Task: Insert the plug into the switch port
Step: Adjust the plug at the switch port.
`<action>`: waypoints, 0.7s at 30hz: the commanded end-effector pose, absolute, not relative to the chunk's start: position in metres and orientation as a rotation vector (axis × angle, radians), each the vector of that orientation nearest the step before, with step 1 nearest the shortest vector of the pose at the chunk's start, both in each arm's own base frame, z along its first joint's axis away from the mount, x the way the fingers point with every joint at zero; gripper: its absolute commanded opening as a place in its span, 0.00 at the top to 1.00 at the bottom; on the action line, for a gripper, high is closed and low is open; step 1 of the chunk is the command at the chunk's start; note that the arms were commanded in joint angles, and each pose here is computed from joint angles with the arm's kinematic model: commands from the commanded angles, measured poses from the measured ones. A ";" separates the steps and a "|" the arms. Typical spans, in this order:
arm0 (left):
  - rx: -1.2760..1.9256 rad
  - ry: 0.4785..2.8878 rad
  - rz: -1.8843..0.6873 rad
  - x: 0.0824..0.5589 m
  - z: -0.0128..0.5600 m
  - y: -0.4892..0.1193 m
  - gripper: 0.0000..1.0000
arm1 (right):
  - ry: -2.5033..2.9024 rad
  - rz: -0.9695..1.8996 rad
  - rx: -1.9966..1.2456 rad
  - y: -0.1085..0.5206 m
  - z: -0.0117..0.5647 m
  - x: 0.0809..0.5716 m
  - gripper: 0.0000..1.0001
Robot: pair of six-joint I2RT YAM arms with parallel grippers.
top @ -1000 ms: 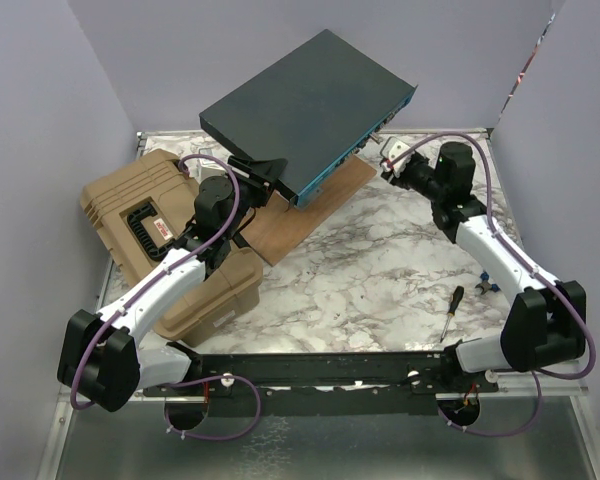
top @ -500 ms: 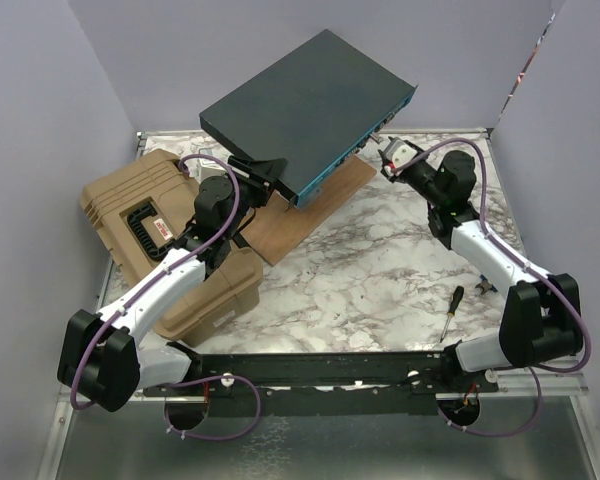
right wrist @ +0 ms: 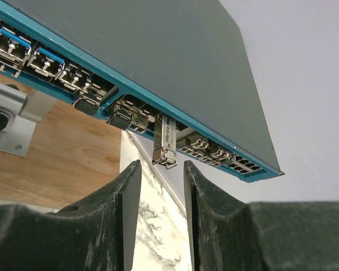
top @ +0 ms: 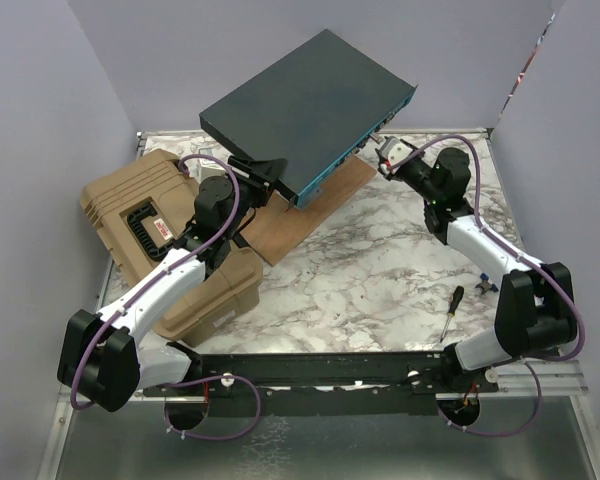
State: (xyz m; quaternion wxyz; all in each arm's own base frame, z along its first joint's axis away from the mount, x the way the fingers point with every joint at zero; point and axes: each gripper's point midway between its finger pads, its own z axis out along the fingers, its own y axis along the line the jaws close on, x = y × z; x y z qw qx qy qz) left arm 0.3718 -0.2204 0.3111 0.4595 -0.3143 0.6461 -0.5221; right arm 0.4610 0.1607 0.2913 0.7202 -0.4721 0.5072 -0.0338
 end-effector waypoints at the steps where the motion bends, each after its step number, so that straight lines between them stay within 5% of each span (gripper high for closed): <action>1: -0.680 1.548 -1.307 0.354 0.342 -0.220 1.00 | 1.049 -0.102 -1.029 0.163 0.314 0.468 0.62; 11: -0.679 1.547 -1.307 0.354 0.343 -0.220 1.00 | 1.055 -0.126 -1.046 0.162 0.311 0.474 0.68; 21: -0.677 1.543 -1.308 0.353 0.344 -0.219 1.00 | 1.098 -0.108 -1.211 0.168 0.303 0.469 0.87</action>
